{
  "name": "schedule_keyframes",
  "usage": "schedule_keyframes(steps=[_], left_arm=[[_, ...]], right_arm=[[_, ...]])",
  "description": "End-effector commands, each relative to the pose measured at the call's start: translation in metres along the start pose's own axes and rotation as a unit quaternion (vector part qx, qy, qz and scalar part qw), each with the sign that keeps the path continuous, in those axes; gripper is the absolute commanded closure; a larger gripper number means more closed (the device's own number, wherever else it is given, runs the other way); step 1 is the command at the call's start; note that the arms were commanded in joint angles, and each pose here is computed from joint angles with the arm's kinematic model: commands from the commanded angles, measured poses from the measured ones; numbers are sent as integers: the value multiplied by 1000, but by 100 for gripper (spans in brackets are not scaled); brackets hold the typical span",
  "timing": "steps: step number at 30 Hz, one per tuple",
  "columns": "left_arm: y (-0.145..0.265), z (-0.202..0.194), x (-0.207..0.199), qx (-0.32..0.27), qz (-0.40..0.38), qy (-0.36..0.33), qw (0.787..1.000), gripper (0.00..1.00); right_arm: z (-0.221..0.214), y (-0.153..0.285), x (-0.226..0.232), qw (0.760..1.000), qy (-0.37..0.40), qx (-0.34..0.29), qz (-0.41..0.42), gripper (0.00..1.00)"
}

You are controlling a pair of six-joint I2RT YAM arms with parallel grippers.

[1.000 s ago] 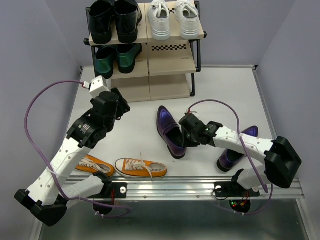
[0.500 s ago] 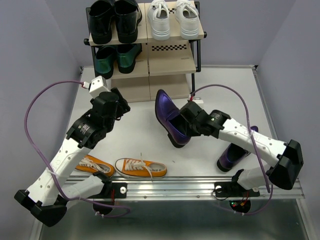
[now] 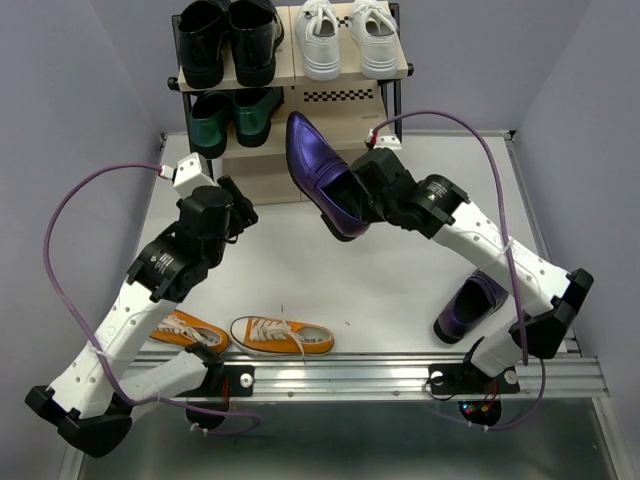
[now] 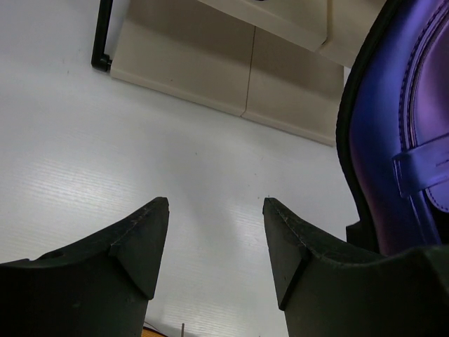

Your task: Place and organize the shoes onto the shoe shelf

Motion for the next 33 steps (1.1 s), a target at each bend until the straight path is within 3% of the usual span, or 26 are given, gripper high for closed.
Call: schedule_keyframes(steps=[1, 10, 33], left_arm=[[5, 7, 1, -18, -6, 13, 1000, 33], [8, 6, 5, -19, -4, 12, 1000, 33], [15, 5, 13, -20, 3, 16, 1000, 33]], right_arm=[[66, -1, 10, 995, -36, -94, 5, 99], [107, -43, 10, 993, -56, -101, -11, 99], [156, -74, 20, 973, -146, -175, -38, 99]])
Point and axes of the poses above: each gripper's point midway between its finger pads, its own y axis back along the fingers, its own x axis along the line the jaws close on, z = x × y, the point moved 7 cm from there along y, back along the fingers, and after that the axes turned 3 degrees about -y, right-handed, at the moved point
